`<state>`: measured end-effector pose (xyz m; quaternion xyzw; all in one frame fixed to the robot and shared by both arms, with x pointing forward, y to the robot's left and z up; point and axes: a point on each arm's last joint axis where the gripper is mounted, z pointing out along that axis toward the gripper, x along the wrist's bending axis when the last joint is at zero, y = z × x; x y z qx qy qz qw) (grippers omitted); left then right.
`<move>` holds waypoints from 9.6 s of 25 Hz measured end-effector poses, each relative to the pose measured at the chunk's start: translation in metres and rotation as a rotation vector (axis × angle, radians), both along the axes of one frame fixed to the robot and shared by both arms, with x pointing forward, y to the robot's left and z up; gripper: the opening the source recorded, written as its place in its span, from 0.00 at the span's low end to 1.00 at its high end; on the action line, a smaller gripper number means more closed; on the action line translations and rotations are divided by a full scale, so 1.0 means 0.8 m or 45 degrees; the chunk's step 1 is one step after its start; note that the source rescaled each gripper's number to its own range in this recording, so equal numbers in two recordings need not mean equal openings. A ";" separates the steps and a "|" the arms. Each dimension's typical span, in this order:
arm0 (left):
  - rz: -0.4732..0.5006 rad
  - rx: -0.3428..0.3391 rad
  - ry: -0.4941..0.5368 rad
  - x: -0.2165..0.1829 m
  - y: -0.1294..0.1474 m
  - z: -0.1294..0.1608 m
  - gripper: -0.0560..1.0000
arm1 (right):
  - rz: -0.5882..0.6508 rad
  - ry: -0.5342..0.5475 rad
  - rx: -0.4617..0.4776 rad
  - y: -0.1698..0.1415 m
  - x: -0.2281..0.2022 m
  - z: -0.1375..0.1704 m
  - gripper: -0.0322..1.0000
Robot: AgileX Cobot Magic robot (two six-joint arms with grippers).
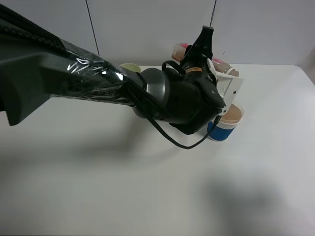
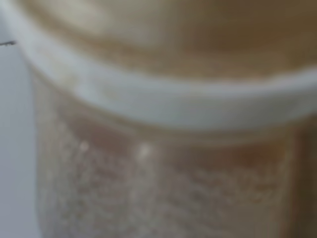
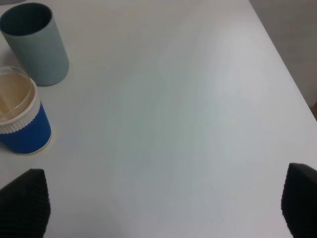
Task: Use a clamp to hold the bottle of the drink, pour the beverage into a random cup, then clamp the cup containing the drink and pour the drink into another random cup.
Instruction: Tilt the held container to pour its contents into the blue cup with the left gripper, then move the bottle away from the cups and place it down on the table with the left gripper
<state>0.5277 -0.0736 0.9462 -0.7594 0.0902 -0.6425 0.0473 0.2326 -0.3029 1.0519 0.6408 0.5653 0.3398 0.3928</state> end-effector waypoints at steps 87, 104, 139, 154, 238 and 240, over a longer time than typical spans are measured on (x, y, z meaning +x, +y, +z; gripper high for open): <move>-0.071 0.136 -0.278 0.001 -0.005 0.023 0.07 | 0.000 0.000 0.000 0.000 0.000 0.000 0.81; -0.114 0.124 -0.377 0.000 -0.009 0.031 0.07 | 0.000 0.000 0.000 0.000 0.000 0.000 0.81; 0.025 -0.895 0.364 -0.067 0.079 0.059 0.07 | 0.000 0.000 0.000 0.000 0.000 0.000 0.81; 0.277 -1.536 0.435 -0.119 0.205 0.066 0.07 | 0.000 0.000 0.000 0.000 0.000 0.000 0.81; 0.574 -1.863 0.645 -0.086 0.406 -0.075 0.07 | 0.000 0.000 0.000 0.000 0.000 0.000 0.81; 0.565 -1.852 0.659 -0.086 0.405 -0.078 0.07 | 0.000 0.000 0.000 0.000 0.000 0.000 0.81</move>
